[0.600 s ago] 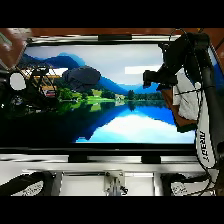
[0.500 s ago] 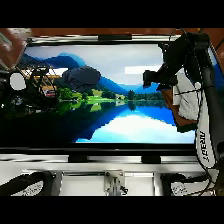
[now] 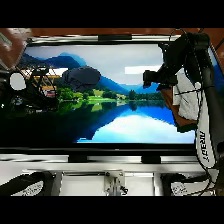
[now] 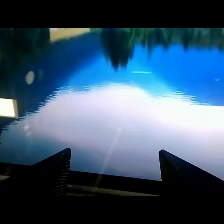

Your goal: Fold the shirts.

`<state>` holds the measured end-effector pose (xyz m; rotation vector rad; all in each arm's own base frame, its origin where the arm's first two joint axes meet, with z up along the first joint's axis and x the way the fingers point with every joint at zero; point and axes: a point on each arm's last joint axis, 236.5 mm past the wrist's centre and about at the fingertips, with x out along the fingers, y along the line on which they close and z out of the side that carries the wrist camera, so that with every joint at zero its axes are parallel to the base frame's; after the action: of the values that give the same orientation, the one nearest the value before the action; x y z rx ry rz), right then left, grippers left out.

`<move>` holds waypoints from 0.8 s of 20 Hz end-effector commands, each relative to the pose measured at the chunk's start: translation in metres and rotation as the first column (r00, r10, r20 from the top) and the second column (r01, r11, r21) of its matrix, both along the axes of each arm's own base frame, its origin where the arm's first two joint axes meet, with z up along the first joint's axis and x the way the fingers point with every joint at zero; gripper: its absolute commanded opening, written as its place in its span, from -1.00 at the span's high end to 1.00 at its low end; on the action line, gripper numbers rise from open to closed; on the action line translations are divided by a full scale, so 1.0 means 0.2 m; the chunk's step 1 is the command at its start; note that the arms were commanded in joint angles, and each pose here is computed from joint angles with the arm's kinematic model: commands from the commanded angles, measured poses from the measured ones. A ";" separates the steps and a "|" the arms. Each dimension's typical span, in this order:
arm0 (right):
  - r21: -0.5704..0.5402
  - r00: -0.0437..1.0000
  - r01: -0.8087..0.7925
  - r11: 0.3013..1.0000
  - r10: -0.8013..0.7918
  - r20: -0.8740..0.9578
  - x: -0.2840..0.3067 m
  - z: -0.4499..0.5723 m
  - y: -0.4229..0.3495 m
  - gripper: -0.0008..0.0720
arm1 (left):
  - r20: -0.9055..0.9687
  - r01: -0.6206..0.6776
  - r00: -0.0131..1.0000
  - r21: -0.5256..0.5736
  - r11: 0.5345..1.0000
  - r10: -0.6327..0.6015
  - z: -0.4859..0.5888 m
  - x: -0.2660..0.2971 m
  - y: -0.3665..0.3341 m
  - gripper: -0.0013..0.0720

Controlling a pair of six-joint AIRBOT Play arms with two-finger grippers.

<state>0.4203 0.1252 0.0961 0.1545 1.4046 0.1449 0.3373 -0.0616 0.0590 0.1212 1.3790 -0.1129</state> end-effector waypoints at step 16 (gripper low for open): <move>-0.068 0.990 -0.067 0.995 0.075 0.120 0.13 0.02 -0.05 -0.84 | 0.298 -0.041 0.949 -0.200 0.979 0.101 0.03 0.46 -0.20 -0.52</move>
<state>0.4433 0.1195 0.0995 0.0722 1.3011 0.1730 0.3892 -0.0832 0.0537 0.0218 1.2143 -0.1289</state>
